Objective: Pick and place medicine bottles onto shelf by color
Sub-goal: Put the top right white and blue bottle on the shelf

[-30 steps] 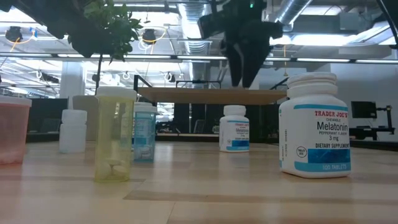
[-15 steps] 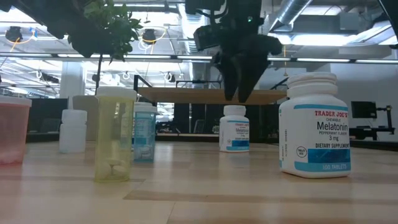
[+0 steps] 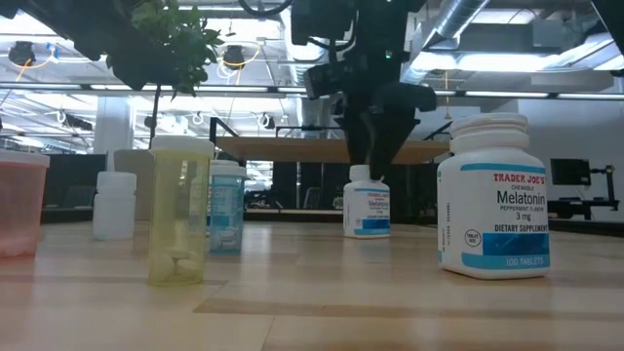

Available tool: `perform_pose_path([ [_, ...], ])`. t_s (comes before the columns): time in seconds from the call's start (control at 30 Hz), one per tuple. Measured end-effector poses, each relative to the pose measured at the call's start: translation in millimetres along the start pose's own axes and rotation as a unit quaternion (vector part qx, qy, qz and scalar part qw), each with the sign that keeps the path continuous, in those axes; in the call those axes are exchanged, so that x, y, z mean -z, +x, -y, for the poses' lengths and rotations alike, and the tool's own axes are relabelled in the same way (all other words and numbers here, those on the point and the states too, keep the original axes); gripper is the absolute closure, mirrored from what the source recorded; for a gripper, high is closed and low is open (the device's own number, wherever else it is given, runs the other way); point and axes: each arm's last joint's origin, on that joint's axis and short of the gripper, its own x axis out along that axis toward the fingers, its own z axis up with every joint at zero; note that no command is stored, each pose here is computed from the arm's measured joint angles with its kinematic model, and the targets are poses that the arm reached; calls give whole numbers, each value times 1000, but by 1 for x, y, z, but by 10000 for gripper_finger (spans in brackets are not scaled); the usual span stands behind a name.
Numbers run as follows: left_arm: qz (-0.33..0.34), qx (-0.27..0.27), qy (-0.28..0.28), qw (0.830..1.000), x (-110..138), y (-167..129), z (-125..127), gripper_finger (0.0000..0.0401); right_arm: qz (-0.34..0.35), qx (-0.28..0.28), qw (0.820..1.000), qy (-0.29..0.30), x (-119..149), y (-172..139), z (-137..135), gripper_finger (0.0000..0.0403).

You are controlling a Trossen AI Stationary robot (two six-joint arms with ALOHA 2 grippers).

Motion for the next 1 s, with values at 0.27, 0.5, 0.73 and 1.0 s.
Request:
perform_pose_path([
  [0.27,-1,0,-1,1000,0,0,0,167,16,-1,1000,-10,-3,0,0,81],
  [0.5,-1,0,-1,1000,0,0,0,167,10,-22,1000,-9,1,13,-8,81],
  [0.73,-1,0,-1,1000,0,0,0,167,25,-19,999,-6,-2,13,-10,89],
  [1.0,-1,0,-1,1000,0,0,0,167,21,-20,1000,1,-1,13,-10,156],
])
